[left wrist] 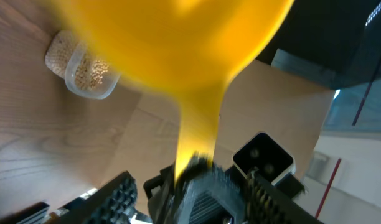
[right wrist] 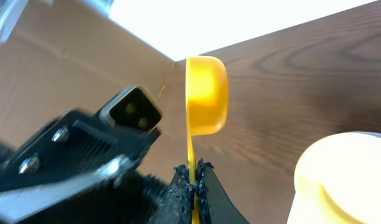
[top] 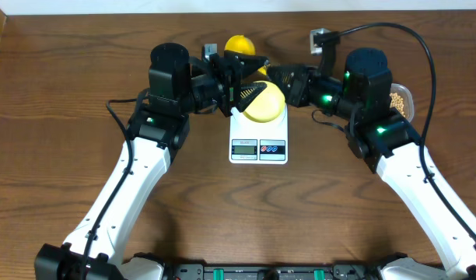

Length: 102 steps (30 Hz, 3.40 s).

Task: Scoop item into bowl and weigh 50g on scale

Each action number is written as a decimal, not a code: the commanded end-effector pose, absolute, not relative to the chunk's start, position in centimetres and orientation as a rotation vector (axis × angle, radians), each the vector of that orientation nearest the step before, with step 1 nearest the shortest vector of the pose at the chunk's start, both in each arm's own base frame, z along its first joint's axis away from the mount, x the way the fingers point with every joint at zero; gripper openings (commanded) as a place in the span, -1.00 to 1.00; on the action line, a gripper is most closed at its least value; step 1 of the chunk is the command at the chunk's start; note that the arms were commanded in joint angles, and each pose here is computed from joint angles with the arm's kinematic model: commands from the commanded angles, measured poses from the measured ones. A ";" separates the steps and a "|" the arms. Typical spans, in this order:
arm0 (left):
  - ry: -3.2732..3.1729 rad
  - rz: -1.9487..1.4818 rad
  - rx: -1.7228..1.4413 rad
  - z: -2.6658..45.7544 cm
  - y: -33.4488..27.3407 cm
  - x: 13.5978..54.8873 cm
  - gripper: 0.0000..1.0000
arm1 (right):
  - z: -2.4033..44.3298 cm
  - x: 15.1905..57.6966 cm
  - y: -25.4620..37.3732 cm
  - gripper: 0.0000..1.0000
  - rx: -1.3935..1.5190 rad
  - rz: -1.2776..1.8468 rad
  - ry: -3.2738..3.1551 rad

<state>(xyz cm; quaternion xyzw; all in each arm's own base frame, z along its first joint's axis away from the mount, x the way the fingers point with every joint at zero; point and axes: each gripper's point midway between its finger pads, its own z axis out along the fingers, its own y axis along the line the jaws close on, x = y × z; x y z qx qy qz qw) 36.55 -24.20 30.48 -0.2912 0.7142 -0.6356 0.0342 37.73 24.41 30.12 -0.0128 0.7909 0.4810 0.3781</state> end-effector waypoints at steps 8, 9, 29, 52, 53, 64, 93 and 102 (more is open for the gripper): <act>2.152 -1.836 -0.639 30.8 -22.6 37.3 0.22 | 32.7 39.5 18.2 -0.97 0.240 0.975 1.931; 2.145 -1.819 -0.614 30.8 -22.3 37.5 0.22 | 32.8 39.3 17.6 -0.97 0.247 0.953 1.933; 2.389 -1.160 -0.361 24.2 -16.9 37.1 0.22 | 35.0 34.8 6.6 -0.98 0.312 0.398 2.166; 2.596 -0.535 -0.293 25.6 -10.3 33.9 -0.03 | 29.2 30.5 2.2 -0.98 0.469 0.297 2.451; 2.602 -0.533 -0.295 25.5 -10.3 33.8 -0.03 | 29.1 30.4 2.4 -0.98 0.468 0.305 2.460; 2.614 -0.575 -0.209 25.6 -11.9 33.2 -0.45 | 28.4 29.4 2.6 -0.97 0.473 0.316 2.512; 2.685 -0.529 -0.055 24.5 -12.2 31.6 -0.86 | 28.0 28.9 2.0 -0.98 0.367 0.230 2.544; 2.732 -0.710 0.144 24.2 -15.5 29.1 -0.86 | 28.1 29.0 2.3 -0.98 0.360 0.252 2.544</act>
